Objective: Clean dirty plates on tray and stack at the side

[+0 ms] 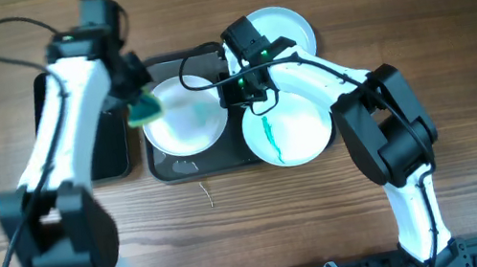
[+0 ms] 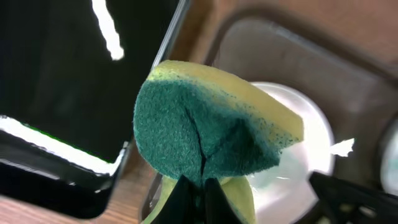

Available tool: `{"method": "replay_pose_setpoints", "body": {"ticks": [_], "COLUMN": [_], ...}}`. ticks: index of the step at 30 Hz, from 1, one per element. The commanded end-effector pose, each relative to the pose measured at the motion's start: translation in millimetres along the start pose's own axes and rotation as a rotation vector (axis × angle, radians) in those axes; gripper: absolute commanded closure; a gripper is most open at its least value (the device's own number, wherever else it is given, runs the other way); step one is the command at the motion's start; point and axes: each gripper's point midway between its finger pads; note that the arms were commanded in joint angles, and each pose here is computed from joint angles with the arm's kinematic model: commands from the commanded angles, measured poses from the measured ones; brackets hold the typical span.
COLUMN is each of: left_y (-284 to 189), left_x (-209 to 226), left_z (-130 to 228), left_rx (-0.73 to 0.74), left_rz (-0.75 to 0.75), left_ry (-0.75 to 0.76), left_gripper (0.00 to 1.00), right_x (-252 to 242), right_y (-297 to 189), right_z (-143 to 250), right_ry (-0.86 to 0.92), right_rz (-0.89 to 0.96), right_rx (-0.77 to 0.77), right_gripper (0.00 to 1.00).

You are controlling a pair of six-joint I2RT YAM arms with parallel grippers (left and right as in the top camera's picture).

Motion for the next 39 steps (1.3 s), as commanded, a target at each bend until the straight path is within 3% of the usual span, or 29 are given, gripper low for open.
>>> {"method": "replay_pose_setpoints", "body": {"ticks": [1, 11, 20, 23, 33, 39], "left_y": [-32.5, -30.6, -30.4, -30.6, -30.4, -30.4], "left_x": [19.6, 84.6, 88.9, 88.9, 88.9, 88.8], "left_z": [-7.1, -9.4, -9.6, -9.5, -9.4, -9.3], "left_rx": [-0.051, -0.034, -0.034, -0.034, -0.033, -0.033], "left_rz": [0.048, 0.001, -0.002, -0.002, -0.002, -0.001], "left_ry": [0.001, -0.156, -0.167, -0.167, -0.167, -0.167], "left_gripper": [0.96, 0.96, 0.96, 0.96, 0.96, 0.96], "right_x": [8.8, 40.9, 69.2, 77.7, 102.9, 114.0], "right_y": [-26.9, -125.9, -195.8, -215.8, -261.6, -271.9], "right_z": [-5.4, -19.7, -5.8, 1.4, 23.6, 24.2], "right_ry": [-0.080, -0.301, -0.556, -0.558, -0.568, -0.557], "right_rz": [0.067, 0.348, 0.770, 0.860, 1.054, 1.077], "right_rx": [-0.096, -0.512, -0.909, -1.030, -1.273, -1.317], "right_gripper": [0.96, 0.96, 0.96, 0.96, 0.96, 0.96]}}
Point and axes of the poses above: each gripper's point midway between its finger pads, its own y axis out along the fingers, its own x axis along the line the jaws close on, z = x × y, and after that the axes turned 15 degrees about y, right-handed
